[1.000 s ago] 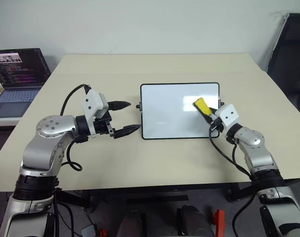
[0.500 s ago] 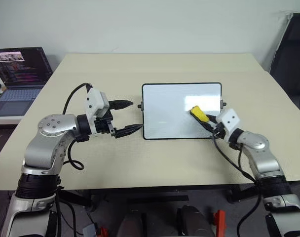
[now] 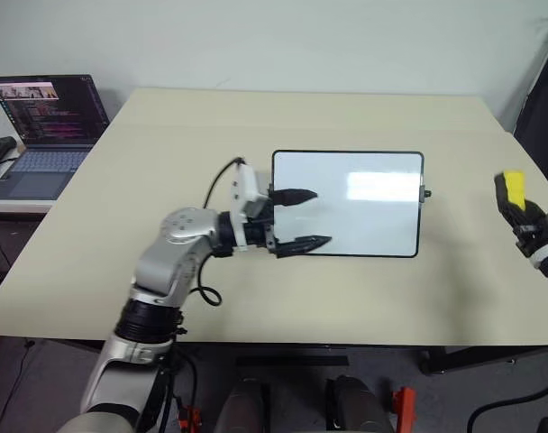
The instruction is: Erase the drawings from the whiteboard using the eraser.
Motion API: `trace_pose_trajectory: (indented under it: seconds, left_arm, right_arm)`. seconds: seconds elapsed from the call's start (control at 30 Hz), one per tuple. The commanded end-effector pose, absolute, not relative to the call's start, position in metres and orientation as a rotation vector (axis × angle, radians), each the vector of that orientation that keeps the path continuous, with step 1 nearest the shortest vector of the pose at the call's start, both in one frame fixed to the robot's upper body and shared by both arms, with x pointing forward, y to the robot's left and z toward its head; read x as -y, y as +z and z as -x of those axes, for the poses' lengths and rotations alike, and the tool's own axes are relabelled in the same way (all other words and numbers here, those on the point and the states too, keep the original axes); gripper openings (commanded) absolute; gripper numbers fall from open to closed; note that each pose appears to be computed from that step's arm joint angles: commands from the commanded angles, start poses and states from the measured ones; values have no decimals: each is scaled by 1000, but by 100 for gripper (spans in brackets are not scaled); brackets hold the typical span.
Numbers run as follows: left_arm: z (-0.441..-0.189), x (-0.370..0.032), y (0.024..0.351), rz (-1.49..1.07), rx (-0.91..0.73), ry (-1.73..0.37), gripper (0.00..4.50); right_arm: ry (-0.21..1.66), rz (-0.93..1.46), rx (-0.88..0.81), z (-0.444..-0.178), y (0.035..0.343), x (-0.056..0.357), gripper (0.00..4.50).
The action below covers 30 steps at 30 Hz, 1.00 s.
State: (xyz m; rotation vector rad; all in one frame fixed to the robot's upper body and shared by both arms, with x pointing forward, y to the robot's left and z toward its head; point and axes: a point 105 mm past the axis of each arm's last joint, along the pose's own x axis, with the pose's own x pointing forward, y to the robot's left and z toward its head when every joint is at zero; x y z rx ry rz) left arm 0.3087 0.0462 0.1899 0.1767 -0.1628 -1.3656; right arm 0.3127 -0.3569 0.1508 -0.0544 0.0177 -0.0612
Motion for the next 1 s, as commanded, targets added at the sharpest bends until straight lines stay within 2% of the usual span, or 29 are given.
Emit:
trace_pose_trajectory:
  seconds: [0.03, 0.27, 0.63, 0.7, 0.77, 0.87, 0.97, 1.0]
  left_arm:
    - [-312, -37, 194, -203, 221, -1357, 450]
    - [-300, -22, 188, -191, 225, -1411, 450]
    - [-303, -32, 189, -207, 214, -1376, 450]
    - [-303, -33, 189, -208, 212, -1372, 450]
    - [-303, -33, 189, -208, 211, -1370, 450]
    - [-303, -34, 189, -209, 211, -1367, 450]
    - [-309, -42, 193, -218, 216, -1329, 450]
    - [-313, -48, 195, -223, 220, -1303, 450]
  right_arm:
    - [-102, 103, -28, -313, 144, 366, 99]
    - [-75, 150, -168, -323, 109, 371, 99]
    - [-75, 126, -237, -329, 96, 382, 99]
    - [-68, 116, -242, -330, 96, 382, 170]
    - [-60, 114, -249, -330, 96, 382, 211]
    - [-53, 121, -251, -330, 98, 383, 320]
    - [-34, 148, -229, -328, 110, 382, 425]
    - [-37, 161, -208, -327, 117, 382, 446]
